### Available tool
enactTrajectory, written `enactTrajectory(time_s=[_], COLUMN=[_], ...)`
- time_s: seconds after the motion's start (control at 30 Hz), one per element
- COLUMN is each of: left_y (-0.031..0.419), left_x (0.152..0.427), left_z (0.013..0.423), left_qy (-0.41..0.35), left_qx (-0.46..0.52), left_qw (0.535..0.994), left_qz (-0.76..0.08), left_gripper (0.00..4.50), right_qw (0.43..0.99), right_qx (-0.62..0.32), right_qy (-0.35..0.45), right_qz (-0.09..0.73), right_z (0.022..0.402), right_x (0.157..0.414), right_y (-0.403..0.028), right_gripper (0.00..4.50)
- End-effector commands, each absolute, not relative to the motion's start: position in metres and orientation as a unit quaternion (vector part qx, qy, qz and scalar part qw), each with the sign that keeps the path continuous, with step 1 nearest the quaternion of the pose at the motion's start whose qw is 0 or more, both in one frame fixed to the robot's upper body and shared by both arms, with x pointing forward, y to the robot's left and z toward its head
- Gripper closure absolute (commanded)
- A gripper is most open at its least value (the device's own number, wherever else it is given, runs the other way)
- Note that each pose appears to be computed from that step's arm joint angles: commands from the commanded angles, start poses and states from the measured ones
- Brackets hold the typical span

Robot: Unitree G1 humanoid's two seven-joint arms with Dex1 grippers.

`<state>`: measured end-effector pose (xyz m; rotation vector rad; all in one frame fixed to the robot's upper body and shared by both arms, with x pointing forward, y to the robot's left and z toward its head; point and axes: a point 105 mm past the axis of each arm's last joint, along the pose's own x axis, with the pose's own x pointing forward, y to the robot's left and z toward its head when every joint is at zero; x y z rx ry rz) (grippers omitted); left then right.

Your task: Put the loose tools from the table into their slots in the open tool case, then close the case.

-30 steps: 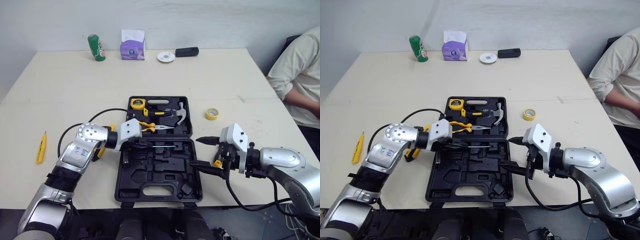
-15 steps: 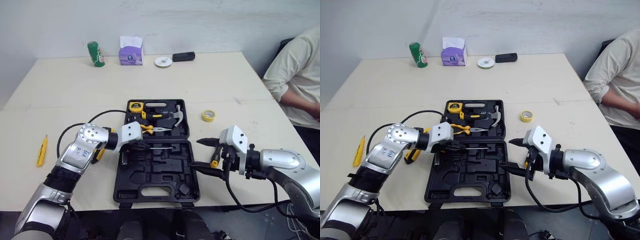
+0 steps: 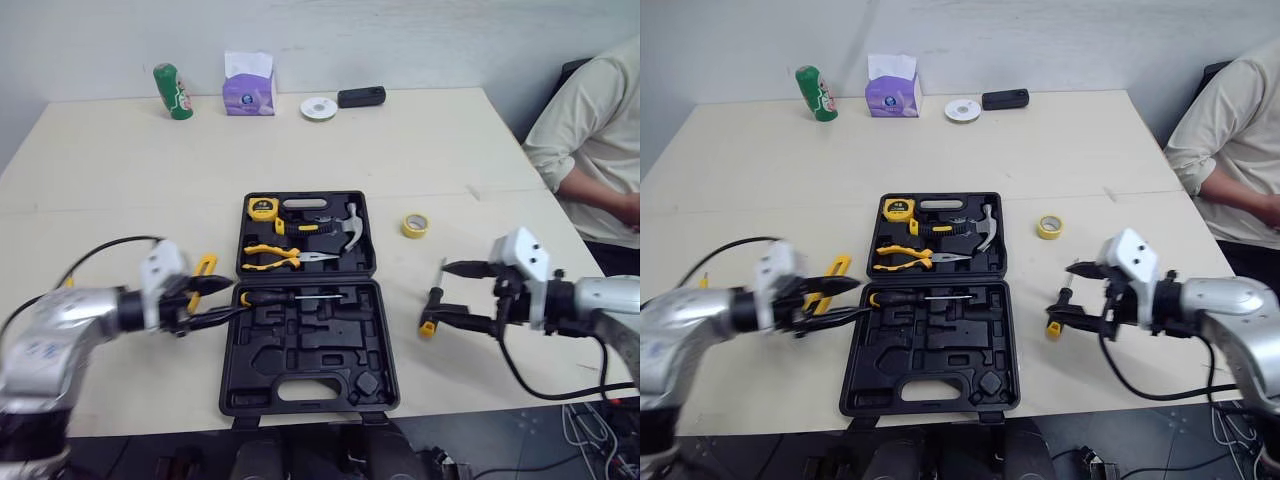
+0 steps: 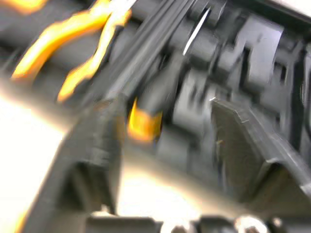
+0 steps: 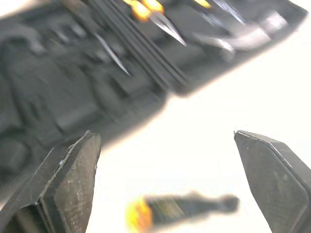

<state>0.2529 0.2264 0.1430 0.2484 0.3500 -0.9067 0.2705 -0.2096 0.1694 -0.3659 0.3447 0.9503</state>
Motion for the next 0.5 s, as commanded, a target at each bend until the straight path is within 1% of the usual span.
enactTrajectory(time_s=[0.03, 0.13, 0.2, 0.27, 0.3, 0.37, 0.43, 0.5], left_y=[0.279, 0.314, 0.355, 0.387, 0.397, 0.433, 0.456, 0.467], left_x=[0.232, 0.210, 0.184, 0.164, 0.158, 0.143, 0.133, 0.126], left_z=[0.158, 0.163, 0.158, 0.152, 0.150, 0.153, 0.158, 0.157], left_qy=[0.174, 0.181, 0.205, 0.231, 0.241, 0.257, 0.258, 0.266], left_qx=[0.143, 0.117, 0.102, 0.101, 0.102, 0.102, 0.092, 0.090], left_qw=[0.920, 0.945, 0.959, 0.962, 0.962, 0.961, 0.961, 0.958], left_qz=[-0.322, -0.248, -0.166, -0.104, -0.084, -0.011, 0.034, 0.049], left_gripper=[0.04, 0.04, 0.04, 0.04, 0.04, 0.04, 0.04, 0.04], right_qw=[0.869, 0.881, 0.892, 0.899, 0.902, 0.906, 0.908, 0.912], right_qx=[-0.206, -0.210, -0.220, -0.230, -0.233, -0.240, -0.241, -0.239], right_qy=[0.173, 0.186, 0.201, 0.214, 0.217, 0.227, 0.231, 0.230], right_qz=[0.414, 0.382, 0.340, 0.304, 0.291, 0.265, 0.253, 0.240], right_z=[0.181, 0.185, 0.188, 0.192, 0.193, 0.198, 0.201, 0.202], right_x=[0.274, 0.276, 0.276, 0.274, 0.274, 0.270, 0.266, 0.265], right_y=[-0.249, -0.276, -0.308, -0.334, -0.343, -0.363, -0.374, -0.382], right_gripper=[0.00, 0.00, 0.00, 0.00, 0.00, 0.00, 0.00, 0.00])
